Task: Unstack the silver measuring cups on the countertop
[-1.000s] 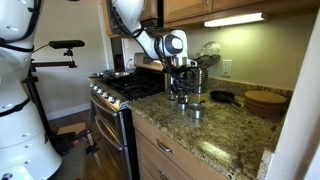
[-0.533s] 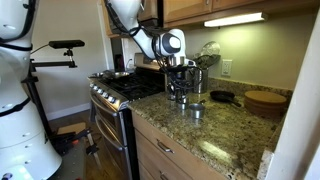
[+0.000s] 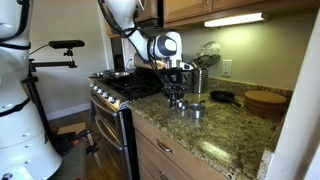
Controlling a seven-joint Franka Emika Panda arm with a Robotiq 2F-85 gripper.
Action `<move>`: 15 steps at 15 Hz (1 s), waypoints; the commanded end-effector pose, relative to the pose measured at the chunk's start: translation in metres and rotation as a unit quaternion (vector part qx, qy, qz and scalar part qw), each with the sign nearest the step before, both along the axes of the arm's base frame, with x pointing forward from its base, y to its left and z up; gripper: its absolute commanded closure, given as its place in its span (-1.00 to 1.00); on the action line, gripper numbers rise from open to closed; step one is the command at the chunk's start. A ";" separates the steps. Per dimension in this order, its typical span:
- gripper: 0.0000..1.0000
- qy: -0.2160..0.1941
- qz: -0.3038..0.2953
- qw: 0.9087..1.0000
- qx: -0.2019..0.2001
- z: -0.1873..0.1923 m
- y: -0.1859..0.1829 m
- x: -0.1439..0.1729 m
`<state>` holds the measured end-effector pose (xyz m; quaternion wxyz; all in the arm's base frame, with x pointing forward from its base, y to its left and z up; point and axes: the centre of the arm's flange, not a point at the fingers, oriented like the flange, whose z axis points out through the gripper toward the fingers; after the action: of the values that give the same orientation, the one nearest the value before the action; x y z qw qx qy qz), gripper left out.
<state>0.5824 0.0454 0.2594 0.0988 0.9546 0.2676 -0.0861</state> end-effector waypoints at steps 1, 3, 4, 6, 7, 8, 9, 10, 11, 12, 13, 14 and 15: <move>0.75 0.002 -0.023 1.000 -0.006 0.005 -0.009 -0.027; 0.75 0.005 -0.026 1.000 -0.006 0.002 -0.009 -0.030; 0.75 0.005 -0.027 1.000 -0.007 0.001 -0.008 -0.030; 0.75 0.006 -0.030 1.000 -0.007 0.001 -0.009 -0.031; 0.75 0.007 -0.031 0.999 -0.008 0.001 -0.009 -0.031; 0.75 0.007 -0.031 0.999 -0.009 0.001 -0.010 -0.031; 0.75 0.007 -0.032 0.999 -0.010 0.003 -0.010 -0.032; 0.75 0.007 -0.033 0.999 -0.011 0.004 -0.011 -0.032; 0.75 0.007 -0.034 0.999 -0.013 0.005 -0.012 -0.032; 0.75 0.006 -0.034 0.999 -0.014 0.007 -0.013 -0.032; 0.75 0.007 -0.035 0.999 -0.015 0.008 -0.014 -0.033; 0.75 0.006 -0.036 0.999 -0.016 0.009 -0.015 -0.032; 0.75 0.005 -0.037 0.999 -0.017 0.010 -0.016 -0.032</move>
<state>0.5681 0.0390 0.2524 0.0996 0.9595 0.2445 -0.0980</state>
